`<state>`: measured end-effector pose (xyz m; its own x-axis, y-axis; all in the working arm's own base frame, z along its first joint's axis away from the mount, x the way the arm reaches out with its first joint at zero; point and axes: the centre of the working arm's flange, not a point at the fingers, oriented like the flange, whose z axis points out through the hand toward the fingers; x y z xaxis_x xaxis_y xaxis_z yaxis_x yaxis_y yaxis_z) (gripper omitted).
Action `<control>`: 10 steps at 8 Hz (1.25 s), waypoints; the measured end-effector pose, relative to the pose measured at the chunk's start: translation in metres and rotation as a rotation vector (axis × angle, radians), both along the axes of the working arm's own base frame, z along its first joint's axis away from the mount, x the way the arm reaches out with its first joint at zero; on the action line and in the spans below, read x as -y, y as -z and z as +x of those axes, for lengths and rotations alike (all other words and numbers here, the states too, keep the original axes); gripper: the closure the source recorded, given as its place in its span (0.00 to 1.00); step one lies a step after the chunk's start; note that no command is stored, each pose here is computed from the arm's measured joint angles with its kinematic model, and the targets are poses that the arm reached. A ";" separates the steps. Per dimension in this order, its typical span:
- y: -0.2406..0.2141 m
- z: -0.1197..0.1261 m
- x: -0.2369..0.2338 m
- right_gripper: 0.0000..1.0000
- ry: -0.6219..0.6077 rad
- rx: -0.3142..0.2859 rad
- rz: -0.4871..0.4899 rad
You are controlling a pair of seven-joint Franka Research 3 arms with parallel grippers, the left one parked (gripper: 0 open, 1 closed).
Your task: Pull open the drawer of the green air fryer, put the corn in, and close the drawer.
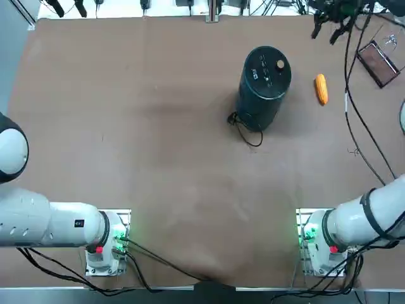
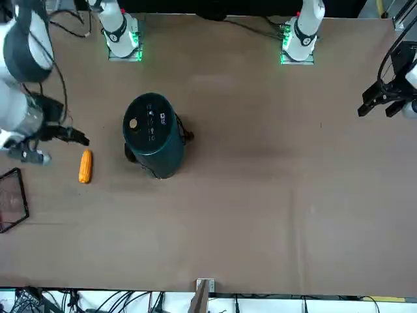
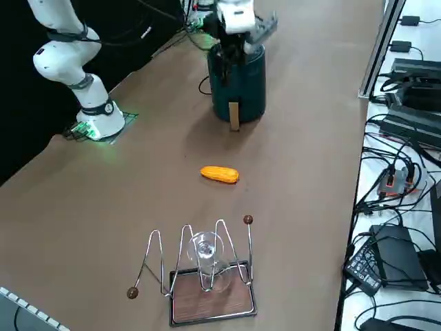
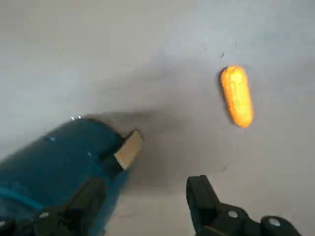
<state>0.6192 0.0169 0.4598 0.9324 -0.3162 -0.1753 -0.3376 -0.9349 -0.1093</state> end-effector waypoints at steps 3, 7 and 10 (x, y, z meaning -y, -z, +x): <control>0.054 0.007 0.001 0.00 0.412 -0.098 0.016; 0.104 0.000 -0.003 0.00 0.718 -0.270 0.117; 0.144 -0.019 -0.010 0.01 0.800 -0.353 0.169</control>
